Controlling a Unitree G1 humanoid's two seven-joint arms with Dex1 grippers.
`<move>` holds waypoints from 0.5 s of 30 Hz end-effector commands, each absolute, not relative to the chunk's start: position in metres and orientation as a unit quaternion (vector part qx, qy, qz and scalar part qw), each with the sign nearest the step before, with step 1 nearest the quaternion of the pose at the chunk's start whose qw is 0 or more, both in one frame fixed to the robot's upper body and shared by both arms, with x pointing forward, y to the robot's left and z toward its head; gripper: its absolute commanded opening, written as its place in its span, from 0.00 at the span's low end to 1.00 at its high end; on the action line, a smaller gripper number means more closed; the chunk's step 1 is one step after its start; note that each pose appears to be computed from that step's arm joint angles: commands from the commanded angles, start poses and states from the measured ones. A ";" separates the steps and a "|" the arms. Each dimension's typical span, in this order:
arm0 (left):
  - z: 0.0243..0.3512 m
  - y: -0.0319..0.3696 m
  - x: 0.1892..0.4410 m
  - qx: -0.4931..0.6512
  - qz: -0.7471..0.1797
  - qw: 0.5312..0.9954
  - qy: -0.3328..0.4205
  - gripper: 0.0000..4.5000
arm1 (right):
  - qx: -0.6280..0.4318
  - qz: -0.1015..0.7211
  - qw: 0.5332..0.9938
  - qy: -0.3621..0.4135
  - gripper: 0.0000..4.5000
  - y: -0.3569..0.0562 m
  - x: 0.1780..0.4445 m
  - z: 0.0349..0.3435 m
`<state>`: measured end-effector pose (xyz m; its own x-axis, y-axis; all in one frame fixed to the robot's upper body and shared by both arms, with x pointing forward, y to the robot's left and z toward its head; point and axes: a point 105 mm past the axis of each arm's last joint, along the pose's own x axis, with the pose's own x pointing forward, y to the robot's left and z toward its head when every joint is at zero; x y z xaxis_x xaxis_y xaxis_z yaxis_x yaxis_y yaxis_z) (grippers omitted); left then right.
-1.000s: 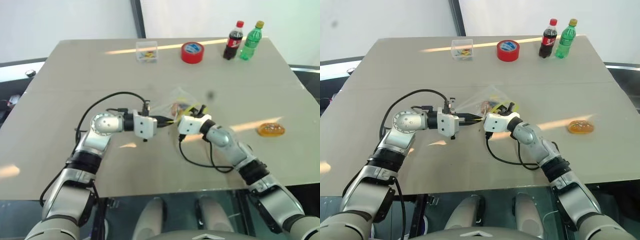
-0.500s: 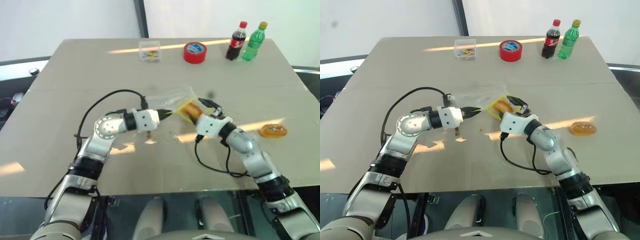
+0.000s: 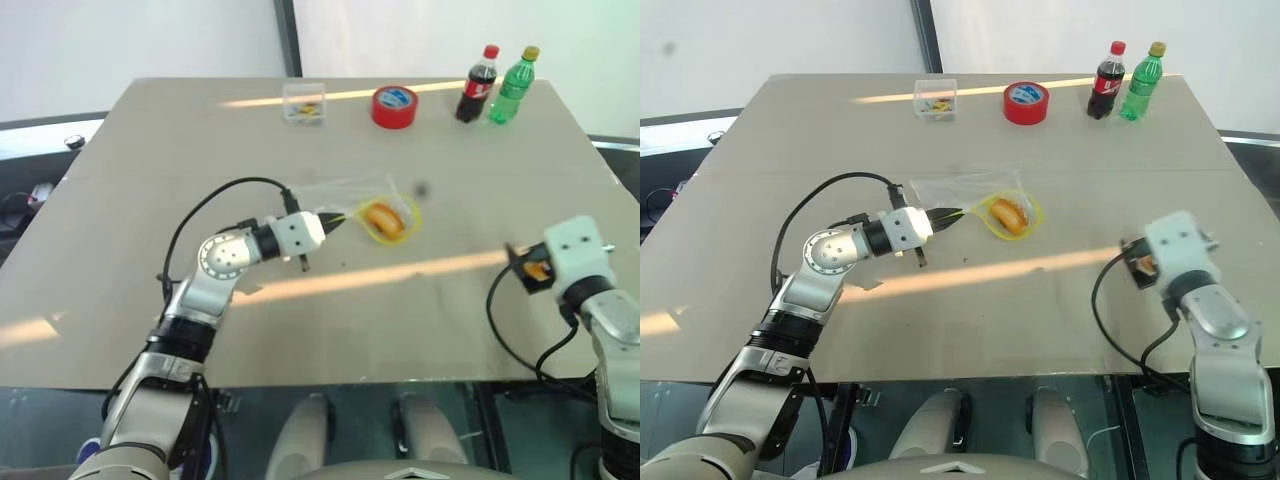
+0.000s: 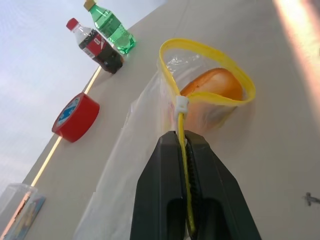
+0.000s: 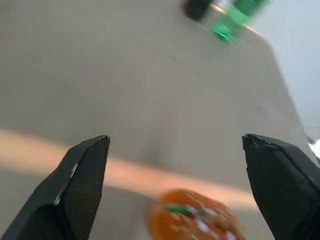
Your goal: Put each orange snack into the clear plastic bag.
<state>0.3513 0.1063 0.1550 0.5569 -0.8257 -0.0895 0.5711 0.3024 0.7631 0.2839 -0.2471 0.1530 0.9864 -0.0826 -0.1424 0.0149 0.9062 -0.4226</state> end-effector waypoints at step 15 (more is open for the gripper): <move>0.162 0.101 0.350 0.388 -0.443 0.787 -0.181 0.00 | 0.193 -0.286 0.929 0.133 0.98 -0.289 0.270 0.155</move>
